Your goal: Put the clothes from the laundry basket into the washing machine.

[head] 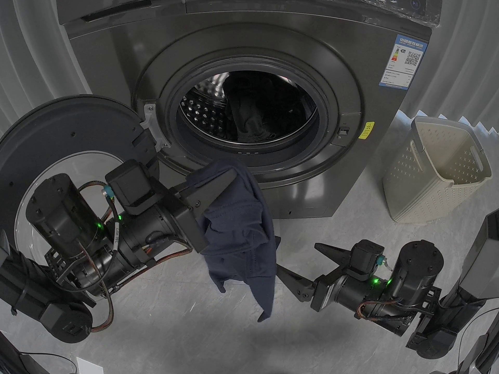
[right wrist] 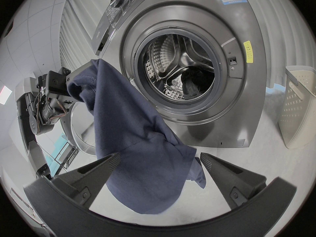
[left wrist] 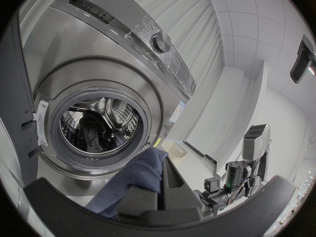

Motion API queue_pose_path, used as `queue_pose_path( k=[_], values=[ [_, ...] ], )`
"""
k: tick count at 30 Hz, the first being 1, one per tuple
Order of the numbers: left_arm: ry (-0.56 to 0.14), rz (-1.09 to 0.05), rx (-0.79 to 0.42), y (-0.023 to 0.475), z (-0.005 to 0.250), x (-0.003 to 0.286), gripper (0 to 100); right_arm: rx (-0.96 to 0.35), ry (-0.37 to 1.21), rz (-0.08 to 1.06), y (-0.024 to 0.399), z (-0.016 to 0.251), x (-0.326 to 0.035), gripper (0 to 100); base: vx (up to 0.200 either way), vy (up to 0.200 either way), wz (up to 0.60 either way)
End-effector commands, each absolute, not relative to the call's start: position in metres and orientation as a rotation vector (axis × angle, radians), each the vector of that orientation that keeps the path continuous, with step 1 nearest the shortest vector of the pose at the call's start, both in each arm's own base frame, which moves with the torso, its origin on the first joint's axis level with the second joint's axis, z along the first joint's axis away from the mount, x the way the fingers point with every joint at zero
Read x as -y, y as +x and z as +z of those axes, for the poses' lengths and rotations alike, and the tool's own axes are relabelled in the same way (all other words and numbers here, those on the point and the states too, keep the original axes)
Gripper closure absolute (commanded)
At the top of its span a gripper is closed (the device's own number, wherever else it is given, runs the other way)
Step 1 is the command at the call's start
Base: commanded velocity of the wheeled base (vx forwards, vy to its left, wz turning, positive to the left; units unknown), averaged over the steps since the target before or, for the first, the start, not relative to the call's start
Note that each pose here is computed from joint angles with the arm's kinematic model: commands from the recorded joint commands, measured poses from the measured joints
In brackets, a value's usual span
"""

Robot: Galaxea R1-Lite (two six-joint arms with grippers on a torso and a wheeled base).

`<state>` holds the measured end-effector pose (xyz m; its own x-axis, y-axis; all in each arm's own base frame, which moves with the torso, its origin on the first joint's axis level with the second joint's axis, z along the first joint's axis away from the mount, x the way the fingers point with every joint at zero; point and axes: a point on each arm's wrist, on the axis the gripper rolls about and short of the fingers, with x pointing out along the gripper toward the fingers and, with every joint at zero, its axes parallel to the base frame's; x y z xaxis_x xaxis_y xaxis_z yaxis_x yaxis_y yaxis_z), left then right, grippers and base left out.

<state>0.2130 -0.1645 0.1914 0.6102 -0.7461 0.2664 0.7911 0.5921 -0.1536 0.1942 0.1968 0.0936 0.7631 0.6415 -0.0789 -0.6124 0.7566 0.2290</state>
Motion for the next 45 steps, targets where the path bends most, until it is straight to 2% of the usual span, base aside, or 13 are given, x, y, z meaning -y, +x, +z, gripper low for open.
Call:
queue_pose_path(
  k=[1,13,18,19,22,30,33,38,45],
  values=[
    [-0.269,-0.876,0.177,0.219,0.189,0.168,100,-0.151,0.196,0.729,0.187,0.096,-0.205,0,0.000,0.000,0.00],
    [-0.279,-0.847,0.202,0.227,0.194,0.173,100,-0.110,0.195,0.840,0.173,0.103,-0.233,0,0.000,0.000,0.00],
    [-0.282,-0.849,0.208,0.226,0.195,0.173,100,-0.095,0.175,0.796,0.196,0.096,-0.236,0,0.000,0.000,0.00],
    [-0.281,-0.849,0.211,0.226,0.197,0.172,100,-0.085,0.156,0.768,0.214,0.092,-0.232,0,0.000,0.000,0.00],
    [-0.281,-0.849,0.210,0.225,0.196,0.172,100,-0.062,0.146,0.725,0.231,0.092,-0.223,0,0.000,0.000,0.00],
    [-0.282,-0.851,0.207,0.224,0.195,0.171,100,-0.056,0.131,0.698,0.241,0.090,-0.217,0,0.000,0.000,0.00],
    [-0.281,-0.854,0.207,0.223,0.195,0.171,100,-0.036,0.139,0.676,0.257,0.087,-0.221,0,0.000,0.000,0.00],
    [-0.280,-0.853,0.203,0.223,0.194,0.171,100,0.031,0.162,0.648,0.276,0.098,-0.222,0,0.000,0.000,0.00],
    [-0.278,-0.853,0.195,0.223,0.193,0.171,100,0.075,0.177,0.634,0.281,0.110,-0.219,0,0.000,0.000,0.00]
  ],
)
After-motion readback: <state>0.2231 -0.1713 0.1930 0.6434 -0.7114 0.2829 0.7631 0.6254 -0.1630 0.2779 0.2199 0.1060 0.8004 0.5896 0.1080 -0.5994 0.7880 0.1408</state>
